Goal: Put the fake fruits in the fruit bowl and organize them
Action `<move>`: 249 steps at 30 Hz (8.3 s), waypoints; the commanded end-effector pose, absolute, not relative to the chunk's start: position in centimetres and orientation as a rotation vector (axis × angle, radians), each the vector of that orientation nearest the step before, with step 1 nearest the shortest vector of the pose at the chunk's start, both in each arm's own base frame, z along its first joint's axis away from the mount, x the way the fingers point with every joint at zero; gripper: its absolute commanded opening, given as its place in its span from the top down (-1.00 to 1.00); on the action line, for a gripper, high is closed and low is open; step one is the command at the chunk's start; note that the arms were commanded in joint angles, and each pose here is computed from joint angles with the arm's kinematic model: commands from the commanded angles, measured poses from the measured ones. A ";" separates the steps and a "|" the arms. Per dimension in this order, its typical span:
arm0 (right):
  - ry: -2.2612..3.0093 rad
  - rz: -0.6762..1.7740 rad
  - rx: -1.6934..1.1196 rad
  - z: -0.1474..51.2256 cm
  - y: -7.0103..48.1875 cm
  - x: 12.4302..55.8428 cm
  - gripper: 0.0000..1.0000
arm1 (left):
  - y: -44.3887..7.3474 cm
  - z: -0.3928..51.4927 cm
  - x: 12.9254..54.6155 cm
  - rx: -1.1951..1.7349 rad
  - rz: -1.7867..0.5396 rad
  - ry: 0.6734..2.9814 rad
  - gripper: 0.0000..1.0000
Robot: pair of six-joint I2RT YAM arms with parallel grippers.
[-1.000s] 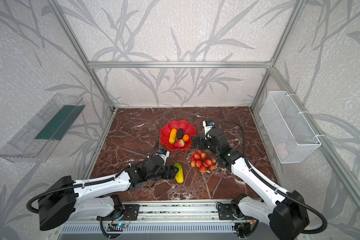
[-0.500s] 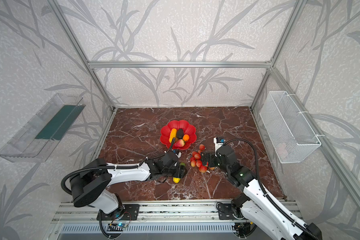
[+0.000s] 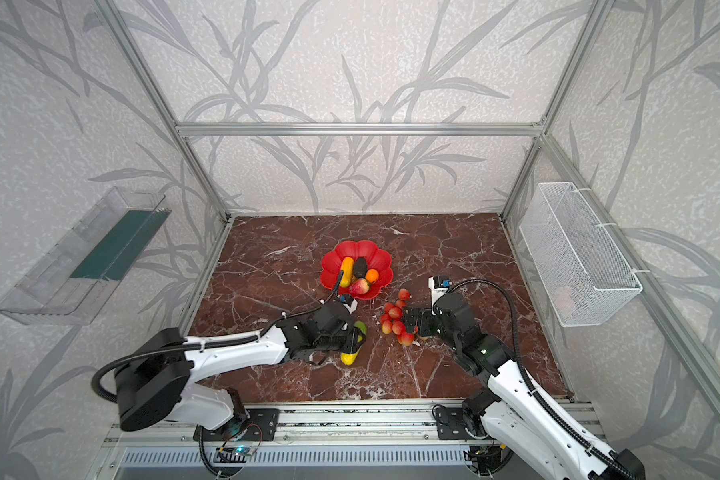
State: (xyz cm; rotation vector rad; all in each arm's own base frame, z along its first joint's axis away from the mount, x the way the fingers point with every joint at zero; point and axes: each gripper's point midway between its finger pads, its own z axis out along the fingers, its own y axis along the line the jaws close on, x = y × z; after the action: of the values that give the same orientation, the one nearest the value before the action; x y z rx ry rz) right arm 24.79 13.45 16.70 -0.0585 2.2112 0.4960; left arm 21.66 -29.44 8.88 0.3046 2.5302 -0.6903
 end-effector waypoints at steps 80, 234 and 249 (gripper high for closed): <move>2.403 0.681 -0.150 11.2 21.4 25.5 -0.30 | -13.2 20.9 32.4 -0.139 -0.529 2.148 -0.55; 2.032 0.320 -0.152 21.1 11.9 39.6 -0.98 | 4.6 13.6 34.3 -0.311 0.269 1.717 -0.98; 1.813 -0.079 -0.091 11.1 2.8 38.7 -0.98 | 5.1 10.3 38.2 -0.279 0.374 1.829 -0.98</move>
State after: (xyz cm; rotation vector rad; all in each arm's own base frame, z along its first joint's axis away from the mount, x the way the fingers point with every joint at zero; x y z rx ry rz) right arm 36.15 3.24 6.05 -0.1154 2.0694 -0.0478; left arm 37.91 5.00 9.74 -0.2854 1.8307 0.3563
